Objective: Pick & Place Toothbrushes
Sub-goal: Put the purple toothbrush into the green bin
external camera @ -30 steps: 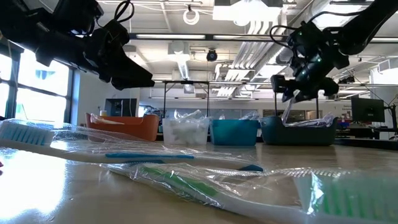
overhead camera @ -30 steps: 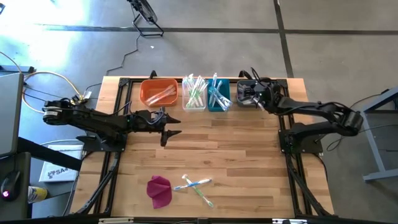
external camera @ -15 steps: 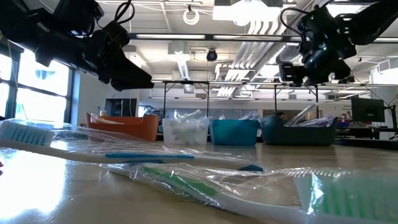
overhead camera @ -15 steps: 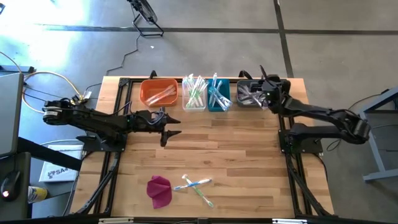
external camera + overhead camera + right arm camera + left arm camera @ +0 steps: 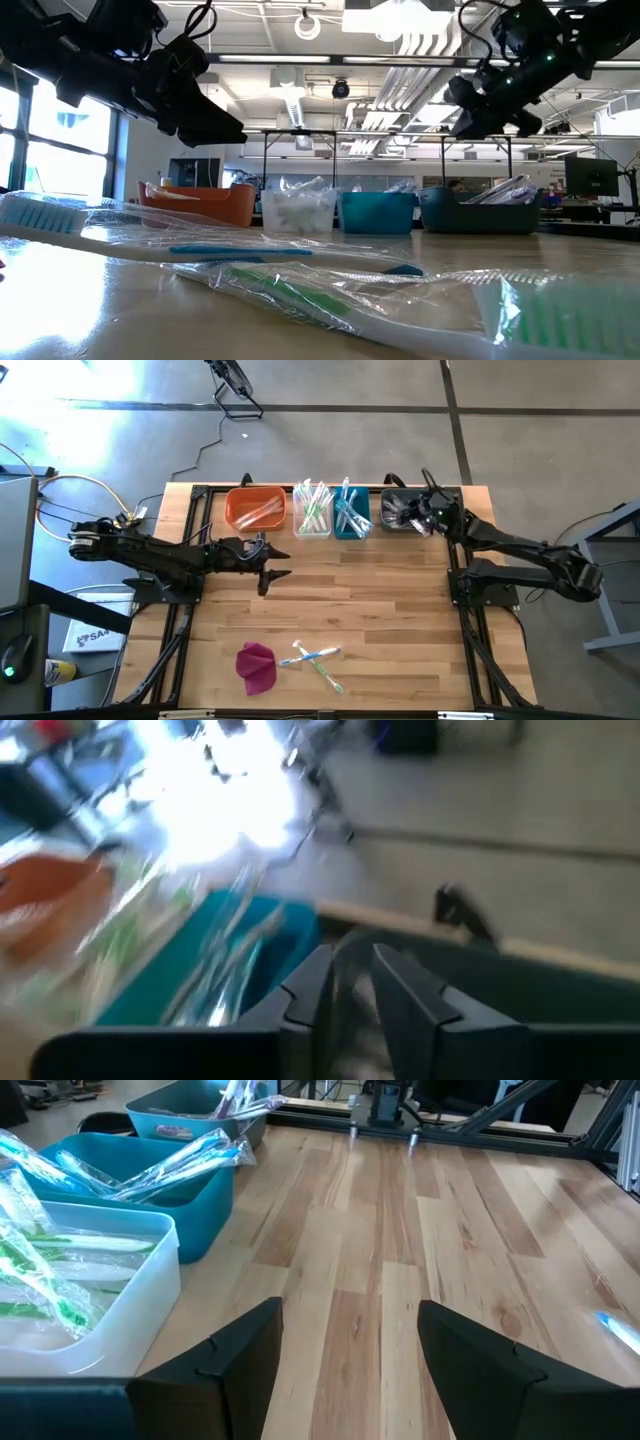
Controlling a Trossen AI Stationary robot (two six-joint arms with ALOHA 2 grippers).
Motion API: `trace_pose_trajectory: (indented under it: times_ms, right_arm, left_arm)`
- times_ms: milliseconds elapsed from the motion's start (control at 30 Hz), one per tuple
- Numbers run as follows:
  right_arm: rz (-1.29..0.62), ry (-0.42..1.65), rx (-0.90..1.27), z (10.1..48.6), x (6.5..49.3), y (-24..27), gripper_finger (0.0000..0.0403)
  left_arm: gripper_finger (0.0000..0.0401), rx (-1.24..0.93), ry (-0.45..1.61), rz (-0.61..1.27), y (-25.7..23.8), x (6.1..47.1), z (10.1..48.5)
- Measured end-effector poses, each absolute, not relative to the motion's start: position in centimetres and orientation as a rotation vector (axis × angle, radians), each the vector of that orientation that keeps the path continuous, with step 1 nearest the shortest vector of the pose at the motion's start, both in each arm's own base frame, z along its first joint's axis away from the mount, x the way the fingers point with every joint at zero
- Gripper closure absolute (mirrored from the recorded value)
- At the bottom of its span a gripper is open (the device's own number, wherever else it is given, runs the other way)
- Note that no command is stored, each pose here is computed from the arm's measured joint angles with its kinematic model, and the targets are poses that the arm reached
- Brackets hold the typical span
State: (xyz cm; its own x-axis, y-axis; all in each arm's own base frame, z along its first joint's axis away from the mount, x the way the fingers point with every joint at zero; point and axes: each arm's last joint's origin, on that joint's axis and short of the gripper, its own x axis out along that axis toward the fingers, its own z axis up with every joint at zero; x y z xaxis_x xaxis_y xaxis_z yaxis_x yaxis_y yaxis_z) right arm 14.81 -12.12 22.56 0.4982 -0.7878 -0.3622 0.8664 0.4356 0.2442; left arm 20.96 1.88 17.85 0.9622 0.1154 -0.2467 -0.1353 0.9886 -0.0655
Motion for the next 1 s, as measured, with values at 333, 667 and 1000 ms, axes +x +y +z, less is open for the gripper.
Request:
trace_pose_trajectory:
  times_ms: [333, 667, 1000]
  right_arm:
    - [-0.955, 0.562, 0.581, 19.6, 13.7, -10.8, 0.0399]
    - [-0.908, 0.774, 0.708, 18.2, 12.6, -9.6, 0.04]
    - [-1.061, 0.831, 0.628, 17.9, 11.9, -9.7, 0.0401]
  left_arm:
    - [0.0173, -0.082, 0.247, 0.127, 1.9, 21.0, 17.8]
    - [0.0173, -0.082, 0.248, 0.128, 1.9, 20.9, 17.8]
    - [0.0173, -0.082, 0.248, 0.131, 1.9, 20.9, 17.8]
